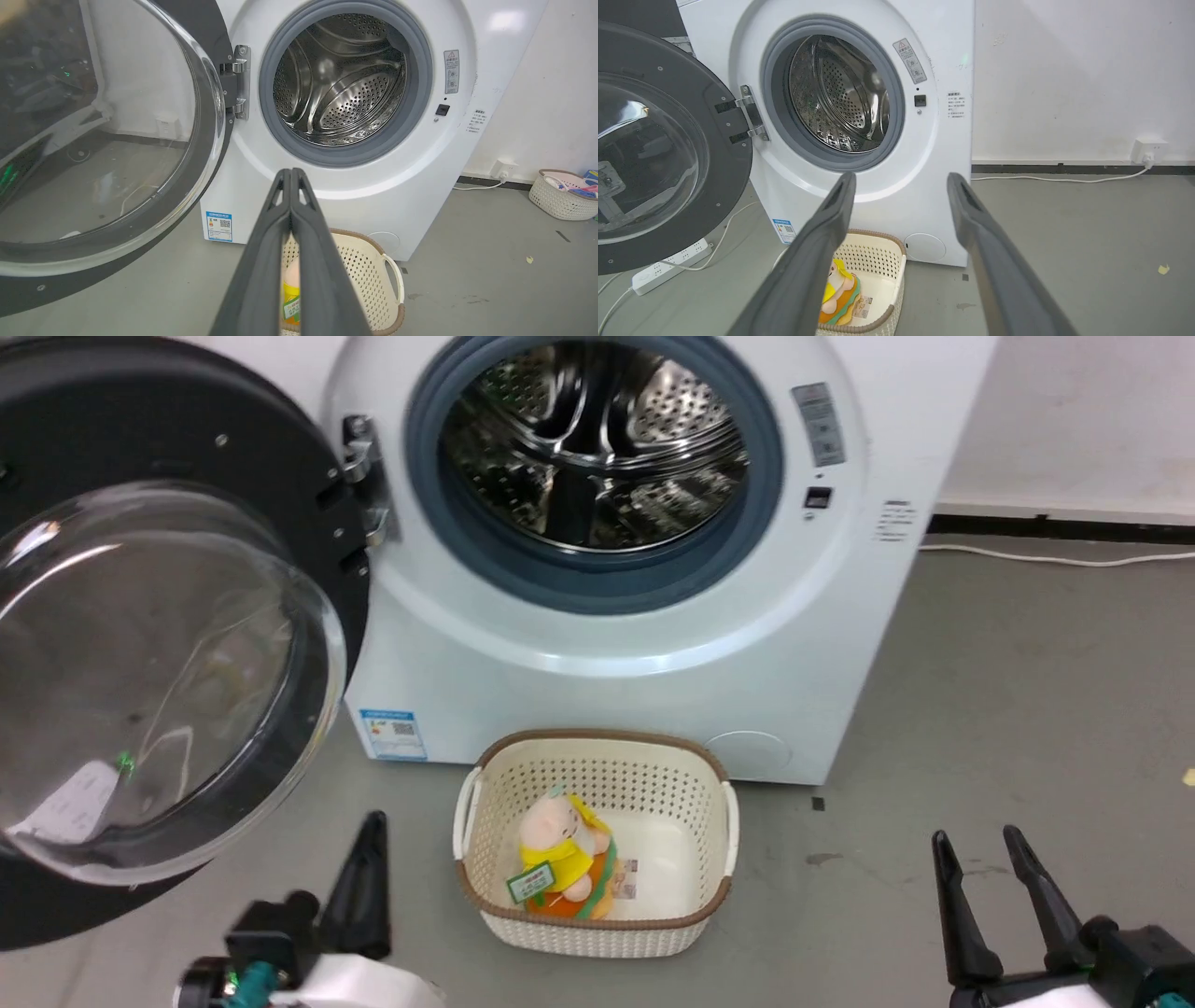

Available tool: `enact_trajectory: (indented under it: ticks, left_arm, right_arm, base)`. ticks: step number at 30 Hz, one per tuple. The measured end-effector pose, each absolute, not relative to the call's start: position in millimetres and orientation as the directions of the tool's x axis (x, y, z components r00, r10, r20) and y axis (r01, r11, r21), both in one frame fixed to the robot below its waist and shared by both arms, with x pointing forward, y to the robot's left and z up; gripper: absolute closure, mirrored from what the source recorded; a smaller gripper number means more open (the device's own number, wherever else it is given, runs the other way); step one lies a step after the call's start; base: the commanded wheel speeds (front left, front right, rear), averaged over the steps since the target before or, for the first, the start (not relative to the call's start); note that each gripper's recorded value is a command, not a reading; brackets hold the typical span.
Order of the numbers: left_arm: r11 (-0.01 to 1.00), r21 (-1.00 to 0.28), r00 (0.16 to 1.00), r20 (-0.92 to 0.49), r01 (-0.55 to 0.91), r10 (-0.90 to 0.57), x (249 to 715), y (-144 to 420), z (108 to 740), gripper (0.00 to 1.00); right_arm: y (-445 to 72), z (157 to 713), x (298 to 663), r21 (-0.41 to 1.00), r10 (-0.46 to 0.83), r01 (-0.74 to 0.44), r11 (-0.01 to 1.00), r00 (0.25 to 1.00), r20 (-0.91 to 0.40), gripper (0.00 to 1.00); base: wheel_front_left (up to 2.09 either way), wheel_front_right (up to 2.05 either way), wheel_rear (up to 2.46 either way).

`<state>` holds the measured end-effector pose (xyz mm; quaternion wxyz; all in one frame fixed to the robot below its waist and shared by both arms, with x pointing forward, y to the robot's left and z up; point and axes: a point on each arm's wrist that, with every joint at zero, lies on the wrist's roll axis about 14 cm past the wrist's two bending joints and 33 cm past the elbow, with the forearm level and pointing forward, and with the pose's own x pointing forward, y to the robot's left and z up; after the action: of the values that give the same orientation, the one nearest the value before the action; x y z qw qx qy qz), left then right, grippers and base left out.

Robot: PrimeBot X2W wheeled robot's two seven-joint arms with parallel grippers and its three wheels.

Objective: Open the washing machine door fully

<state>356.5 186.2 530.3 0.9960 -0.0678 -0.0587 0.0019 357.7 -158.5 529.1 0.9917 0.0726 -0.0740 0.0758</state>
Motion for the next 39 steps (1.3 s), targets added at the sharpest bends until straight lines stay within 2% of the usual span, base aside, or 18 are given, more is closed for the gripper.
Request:
enact_trajectory:
  ticks: [3,4,5,26,39]
  left_arm:
    - [0.994,-0.106,0.993,0.119,0.030,-0.017,353,172,527,1.00]
    - [0.995,-0.089,0.993,0.118,0.036,-0.025,353,168,526,0.33]
    - [0.996,-0.077,0.993,0.119,0.037,-0.028,352,165,525,0.00]
    - [0.996,-0.073,0.997,0.054,0.050,-0.046,344,151,500,0.00]
    - [0.996,-0.075,0.998,0.051,0.052,-0.049,345,150,499,0.00]
  right_arm:
    - [-164,528,350,0.135,0.122,-0.143,0.980,0.980,0.156,0.00]
    - [-164,528,348,0.136,0.120,-0.141,0.981,0.981,0.155,0.00]
    - [-164,527,347,0.137,0.120,-0.141,0.980,0.981,0.153,0.00]
    - [-154,514,347,0.160,0.133,-0.151,0.976,0.985,0.113,0.00]
    - [-157,505,346,0.041,0.146,-0.149,0.988,0.986,0.077,0.00]
  base:
    - [0.00,0.00,0.00]
    - [0.00,0.00,0.00]
    - [0.00,0.00,0.00]
    - [0.00,0.00,0.00]
    - [0.00,0.00,0.00]
